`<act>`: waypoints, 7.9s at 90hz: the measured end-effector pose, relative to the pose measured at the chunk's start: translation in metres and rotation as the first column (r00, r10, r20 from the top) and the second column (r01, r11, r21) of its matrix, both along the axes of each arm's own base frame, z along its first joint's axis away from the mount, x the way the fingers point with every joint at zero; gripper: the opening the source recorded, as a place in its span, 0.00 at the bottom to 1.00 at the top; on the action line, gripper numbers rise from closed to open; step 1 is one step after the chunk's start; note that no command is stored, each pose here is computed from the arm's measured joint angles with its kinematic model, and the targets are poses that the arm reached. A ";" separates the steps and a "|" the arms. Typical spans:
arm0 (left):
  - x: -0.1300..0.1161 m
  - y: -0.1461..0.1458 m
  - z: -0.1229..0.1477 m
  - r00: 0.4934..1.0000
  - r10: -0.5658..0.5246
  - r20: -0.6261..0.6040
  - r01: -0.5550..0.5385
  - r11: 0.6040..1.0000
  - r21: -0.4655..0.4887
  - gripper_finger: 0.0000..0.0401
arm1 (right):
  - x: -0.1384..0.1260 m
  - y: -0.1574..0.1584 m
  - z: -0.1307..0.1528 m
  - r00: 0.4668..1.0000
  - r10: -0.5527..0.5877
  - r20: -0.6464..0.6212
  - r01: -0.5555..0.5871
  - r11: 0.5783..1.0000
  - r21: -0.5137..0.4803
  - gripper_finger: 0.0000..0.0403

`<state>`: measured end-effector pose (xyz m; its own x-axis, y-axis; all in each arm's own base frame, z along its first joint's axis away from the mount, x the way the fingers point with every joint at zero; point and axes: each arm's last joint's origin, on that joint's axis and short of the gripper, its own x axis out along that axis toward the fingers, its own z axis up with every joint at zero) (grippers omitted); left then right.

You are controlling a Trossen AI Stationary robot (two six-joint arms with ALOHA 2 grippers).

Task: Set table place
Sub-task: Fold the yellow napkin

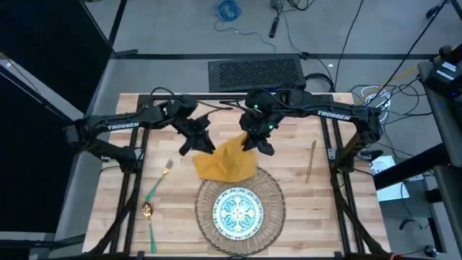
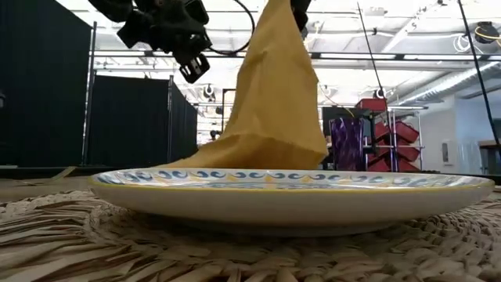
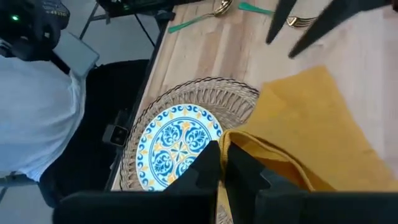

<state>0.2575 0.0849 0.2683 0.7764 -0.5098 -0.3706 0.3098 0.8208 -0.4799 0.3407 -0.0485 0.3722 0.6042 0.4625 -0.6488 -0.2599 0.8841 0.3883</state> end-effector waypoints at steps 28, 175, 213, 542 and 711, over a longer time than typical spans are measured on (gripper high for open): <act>0.017 0.004 -0.023 0.993 0.088 -0.079 -0.083 0.994 0.064 0.49 | 0.002 0.013 0.000 1.000 0.020 -0.009 -0.020 1.000 0.017 0.00; 0.049 0.010 -0.056 0.998 -0.058 0.009 0.058 0.998 -0.005 0.53 | 0.003 0.025 0.000 0.999 0.039 -0.020 -0.038 0.999 0.032 0.00; 0.054 -0.012 -0.053 0.979 -0.201 0.040 0.204 0.976 -0.072 0.52 | 0.003 0.025 0.000 0.999 0.043 -0.015 -0.042 0.999 0.022 0.00; -0.034 -0.108 -0.019 0.740 0.623 -0.254 -0.437 0.732 0.522 0.00 | 0.025 -0.047 -0.067 0.923 -0.300 -0.242 0.231 0.933 -0.276 0.47; -0.046 -0.105 -0.049 0.707 0.630 -0.321 -0.435 0.746 0.504 0.00 | 0.051 0.011 -0.256 0.931 -0.361 -0.054 0.359 0.933 -0.038 0.34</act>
